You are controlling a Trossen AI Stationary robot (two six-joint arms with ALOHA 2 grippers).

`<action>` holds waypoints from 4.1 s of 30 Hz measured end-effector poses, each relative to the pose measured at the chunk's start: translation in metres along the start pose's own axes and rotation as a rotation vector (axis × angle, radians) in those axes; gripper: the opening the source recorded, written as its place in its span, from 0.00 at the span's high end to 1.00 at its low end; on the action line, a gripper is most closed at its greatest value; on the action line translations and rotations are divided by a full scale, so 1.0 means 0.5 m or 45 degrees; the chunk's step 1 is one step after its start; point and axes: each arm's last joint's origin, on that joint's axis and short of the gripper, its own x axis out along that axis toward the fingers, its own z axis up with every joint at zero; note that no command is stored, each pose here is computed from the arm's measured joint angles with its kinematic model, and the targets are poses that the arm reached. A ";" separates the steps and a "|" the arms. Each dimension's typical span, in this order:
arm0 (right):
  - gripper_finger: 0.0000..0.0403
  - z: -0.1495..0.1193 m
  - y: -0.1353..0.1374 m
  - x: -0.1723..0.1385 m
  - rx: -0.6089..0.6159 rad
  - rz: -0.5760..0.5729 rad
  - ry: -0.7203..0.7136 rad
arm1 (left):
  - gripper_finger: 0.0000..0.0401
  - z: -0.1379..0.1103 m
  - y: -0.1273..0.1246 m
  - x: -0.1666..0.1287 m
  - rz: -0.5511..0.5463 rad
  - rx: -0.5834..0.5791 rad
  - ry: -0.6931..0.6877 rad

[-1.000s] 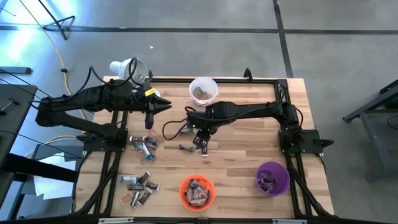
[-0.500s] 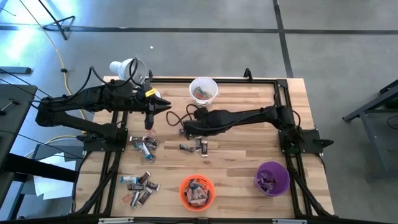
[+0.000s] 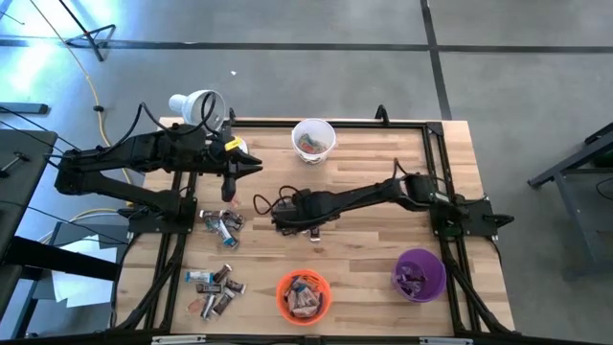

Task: Organize candy in baskets
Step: Put the dark brown chocolate bar into the dark purple bucket

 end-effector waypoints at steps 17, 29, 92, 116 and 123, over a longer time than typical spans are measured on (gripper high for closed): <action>0.69 0.018 0.003 0.129 -0.057 -0.075 0.162 | 0.86 0.000 0.000 -0.010 -0.035 0.000 -0.012; 0.87 0.012 0.003 0.136 -0.111 -0.080 0.180 | 0.86 -0.001 0.000 -0.010 -0.033 0.000 -0.003; 0.93 -0.203 -0.308 -0.395 -0.293 -0.044 0.333 | 0.86 0.061 0.004 -0.021 0.127 -0.191 -0.442; 0.87 -0.349 -0.392 -0.422 -0.524 -0.023 0.525 | 0.86 0.082 0.005 0.009 0.236 -0.328 -0.573; 0.68 -0.351 -0.396 -0.424 -0.582 -0.045 0.614 | 0.86 0.082 0.004 0.015 0.232 -0.340 -0.566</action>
